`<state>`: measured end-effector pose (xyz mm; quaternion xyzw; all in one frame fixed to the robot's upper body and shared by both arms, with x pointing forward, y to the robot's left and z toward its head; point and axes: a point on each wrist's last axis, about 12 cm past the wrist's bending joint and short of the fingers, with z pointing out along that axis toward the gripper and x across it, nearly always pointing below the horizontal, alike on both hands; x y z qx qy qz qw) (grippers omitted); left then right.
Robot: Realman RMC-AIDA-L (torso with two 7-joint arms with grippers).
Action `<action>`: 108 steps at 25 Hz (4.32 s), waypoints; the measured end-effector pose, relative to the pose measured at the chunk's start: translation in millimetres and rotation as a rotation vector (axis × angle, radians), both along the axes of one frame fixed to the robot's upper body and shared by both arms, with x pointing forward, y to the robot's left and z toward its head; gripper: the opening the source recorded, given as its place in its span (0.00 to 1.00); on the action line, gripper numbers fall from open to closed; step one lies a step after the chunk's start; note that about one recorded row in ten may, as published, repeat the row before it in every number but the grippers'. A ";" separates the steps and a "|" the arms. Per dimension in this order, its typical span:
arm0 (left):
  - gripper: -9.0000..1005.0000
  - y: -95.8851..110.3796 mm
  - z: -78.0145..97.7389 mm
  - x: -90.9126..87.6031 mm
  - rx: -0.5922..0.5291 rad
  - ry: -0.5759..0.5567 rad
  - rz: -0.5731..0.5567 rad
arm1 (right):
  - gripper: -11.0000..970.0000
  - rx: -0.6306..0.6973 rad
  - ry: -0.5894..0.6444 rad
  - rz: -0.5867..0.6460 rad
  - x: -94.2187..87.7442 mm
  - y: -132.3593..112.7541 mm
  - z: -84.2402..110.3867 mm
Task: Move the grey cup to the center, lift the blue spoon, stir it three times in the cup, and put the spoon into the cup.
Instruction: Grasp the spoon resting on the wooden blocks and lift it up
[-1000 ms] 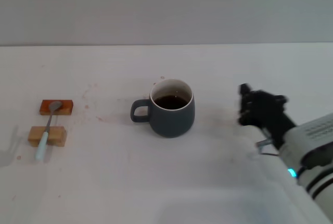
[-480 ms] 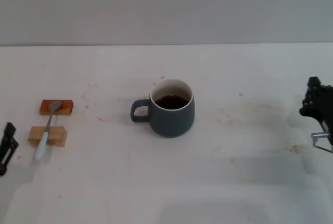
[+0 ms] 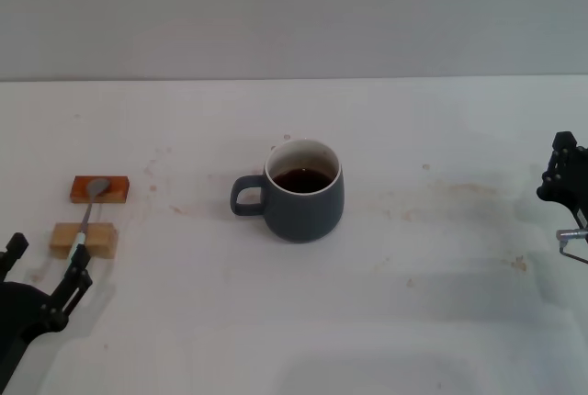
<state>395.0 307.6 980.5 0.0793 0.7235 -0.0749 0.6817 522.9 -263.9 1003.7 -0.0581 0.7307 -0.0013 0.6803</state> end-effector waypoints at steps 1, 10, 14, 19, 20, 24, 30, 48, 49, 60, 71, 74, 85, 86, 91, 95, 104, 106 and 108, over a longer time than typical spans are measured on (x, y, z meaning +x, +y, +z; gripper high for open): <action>0.81 0.0 0.0 0.0 0.000 0.000 0.000 | 0.01 0.000 0.000 0.000 0.0 0.0 0.0; 0.81 -2.1 -3.0 0.0 0.007 0.025 -0.009 | 0.01 -0.007 0.005 -0.055 -3.7 -14.3 -2.5; 0.81 -4.6 -6.3 2.1 0.015 0.053 -0.023 | 0.01 -0.007 0.006 -0.059 -3.8 -15.2 -2.6; 0.81 -5.5 -8.7 6.5 0.025 0.077 -0.027 | 0.01 -0.007 0.002 -0.056 -2.4 -14.4 -1.6; 0.81 -5.4 -8.9 7.1 0.027 0.080 -0.027 | 0.01 -0.006 0.001 -0.055 -1.9 -13.9 -1.3; 0.81 -4.3 -10.4 9.4 0.034 0.095 -0.019 | 0.01 -0.005 0.000 -0.054 -1.8 -13.5 -1.1; 0.81 -4.0 -11.4 11.8 0.043 0.104 -0.021 | 0.01 -0.003 0.001 -0.053 -2.5 -13.1 -1.4; 0.67 -4.2 -12.1 21.6 0.056 0.122 -0.012 | 0.01 -0.002 -0.003 -0.049 -0.5 -11.7 -0.2; 0.64 -4.5 -12.0 22.0 0.056 0.122 -0.013 | 0.01 -0.002 -0.004 -0.048 -0.2 -11.5 -0.1; 0.56 -4.9 -12.1 22.0 0.050 0.124 -0.012 | 0.01 -0.012 -0.007 -0.044 3.0 -11.8 1.5; 0.44 -5.5 -11.2 21.5 0.048 0.115 -0.014 | 0.01 -0.015 -0.009 -0.042 3.9 -11.6 2.1; 0.43 -5.6 -11.1 21.8 0.048 0.115 -0.015 | 0.01 -0.017 -0.010 -0.042 3.9 -11.6 2.1; 0.27 -4.4 -9.9 21.8 0.068 0.101 -0.020 | 0.01 -0.020 -0.012 -0.038 3.9 -11.1 2.3; 0.26 -4.4 -9.9 21.8 0.068 0.101 -0.020 | 0.01 -0.021 -0.012 -0.038 3.8 -11.1 2.3; 0.19 -5.9 -8.7 21.2 0.073 0.086 -0.027 | 0.01 -0.021 -0.010 -0.038 3.0 -11.2 1.8; 0.18 -10.8 -3.3 21.1 0.057 0.047 -0.046 | 0.01 -0.021 -0.010 -0.038 2.7 -11.3 1.7; 0.18 -19.7 11.0 24.6 0.061 -0.048 -0.071 | 0.01 -0.020 -0.006 -0.037 0.4 -11.2 0.3; 0.18 -21.2 12.8 25.7 0.057 -0.057 -0.078 | 0.01 -0.019 -0.009 -0.038 -0.1 -11.5 0.5; 0.18 -23.9 15.4 29.1 0.052 -0.061 -0.096 | 0.01 -0.017 -0.015 -0.041 -0.7 -11.7 0.9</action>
